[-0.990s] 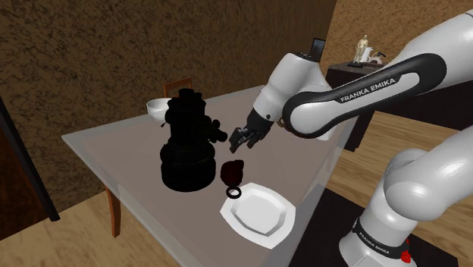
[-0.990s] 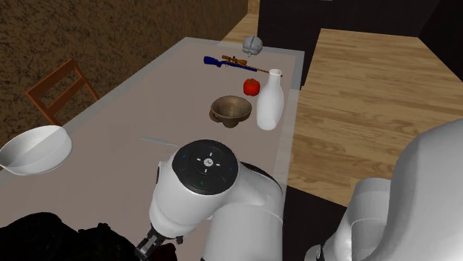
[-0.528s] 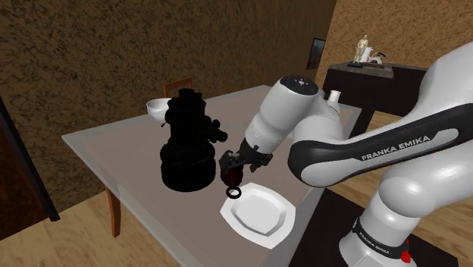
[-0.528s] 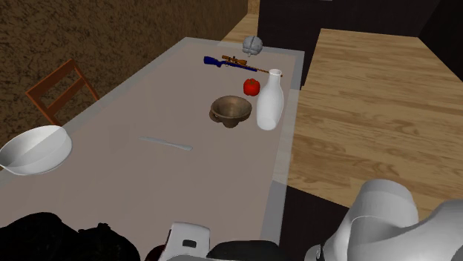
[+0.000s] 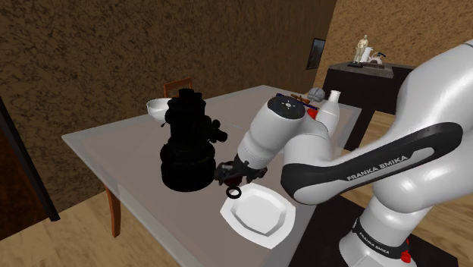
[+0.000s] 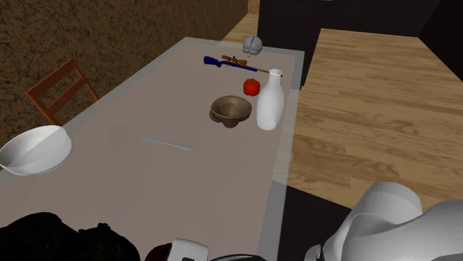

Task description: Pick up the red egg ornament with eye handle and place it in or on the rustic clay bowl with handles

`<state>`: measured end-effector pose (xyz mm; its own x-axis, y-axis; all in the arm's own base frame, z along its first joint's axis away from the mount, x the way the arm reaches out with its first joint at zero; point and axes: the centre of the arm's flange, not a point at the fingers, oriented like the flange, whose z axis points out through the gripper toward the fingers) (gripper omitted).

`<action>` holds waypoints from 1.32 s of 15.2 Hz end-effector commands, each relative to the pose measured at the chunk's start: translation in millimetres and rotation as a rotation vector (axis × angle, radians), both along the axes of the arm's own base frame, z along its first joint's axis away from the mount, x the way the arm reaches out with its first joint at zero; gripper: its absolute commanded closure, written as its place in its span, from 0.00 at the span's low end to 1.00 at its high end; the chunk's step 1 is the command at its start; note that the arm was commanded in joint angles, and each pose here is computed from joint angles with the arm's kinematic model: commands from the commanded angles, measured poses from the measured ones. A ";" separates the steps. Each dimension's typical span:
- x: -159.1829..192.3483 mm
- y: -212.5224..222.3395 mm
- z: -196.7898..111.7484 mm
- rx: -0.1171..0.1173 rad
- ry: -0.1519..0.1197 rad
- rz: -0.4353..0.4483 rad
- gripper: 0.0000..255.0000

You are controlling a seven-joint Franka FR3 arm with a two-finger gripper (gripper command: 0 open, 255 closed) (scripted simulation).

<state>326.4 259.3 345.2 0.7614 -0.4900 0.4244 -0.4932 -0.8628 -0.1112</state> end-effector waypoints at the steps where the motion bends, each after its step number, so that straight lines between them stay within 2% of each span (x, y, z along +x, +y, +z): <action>1: 3.7 -0.7 -7.6 0.001 0.000 0.000 0.00; 8: 3.7 -0.8 -7.5 0.001 0.000 0.000 0.00; 9: 3.7 -0.8 -7.5 0.001 0.000 0.000 1.00; 18: 3.7 -0.7 -7.6 0.001 0.000 0.000 1.00; 20: 3.7 -0.7 3.0 0.001 0.000 0.000 1.00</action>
<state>329.8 258.7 344.3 0.7612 -0.4905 0.4243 -0.4933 -0.8626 -0.1120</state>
